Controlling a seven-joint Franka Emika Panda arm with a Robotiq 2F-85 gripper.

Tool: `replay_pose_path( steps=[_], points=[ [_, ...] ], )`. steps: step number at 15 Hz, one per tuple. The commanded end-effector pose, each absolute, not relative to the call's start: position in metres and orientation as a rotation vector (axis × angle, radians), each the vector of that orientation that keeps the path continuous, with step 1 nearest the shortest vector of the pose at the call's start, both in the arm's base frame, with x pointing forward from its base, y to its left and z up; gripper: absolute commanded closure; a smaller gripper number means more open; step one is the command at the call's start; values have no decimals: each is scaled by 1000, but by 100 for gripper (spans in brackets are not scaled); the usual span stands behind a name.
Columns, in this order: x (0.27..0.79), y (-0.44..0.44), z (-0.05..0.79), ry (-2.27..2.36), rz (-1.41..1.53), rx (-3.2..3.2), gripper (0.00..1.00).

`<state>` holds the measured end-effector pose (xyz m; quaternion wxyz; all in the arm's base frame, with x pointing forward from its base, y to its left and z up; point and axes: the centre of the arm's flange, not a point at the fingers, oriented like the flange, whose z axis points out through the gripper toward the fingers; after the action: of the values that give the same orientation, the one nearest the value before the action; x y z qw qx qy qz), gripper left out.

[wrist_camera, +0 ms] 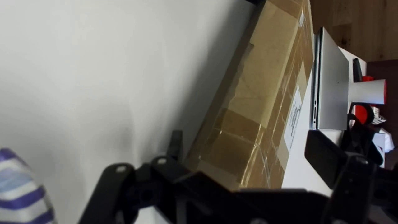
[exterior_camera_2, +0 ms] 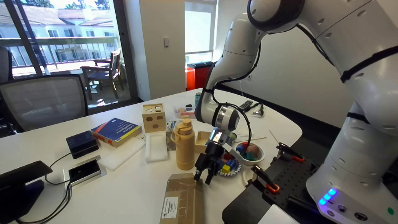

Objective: Open the brown box.

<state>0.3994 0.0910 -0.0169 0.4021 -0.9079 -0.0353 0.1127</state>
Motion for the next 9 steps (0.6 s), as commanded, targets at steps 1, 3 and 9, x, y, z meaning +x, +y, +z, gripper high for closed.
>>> replay_pose_path(
  steps=[1, 3, 9],
  points=[
    [414, 103, -32, -77, 341, -2255, 0],
    [416, 111, -36, -101, 361, -2231, 0],
    [410, 123, -25, -163, 362, -2138, 0]
  ],
)
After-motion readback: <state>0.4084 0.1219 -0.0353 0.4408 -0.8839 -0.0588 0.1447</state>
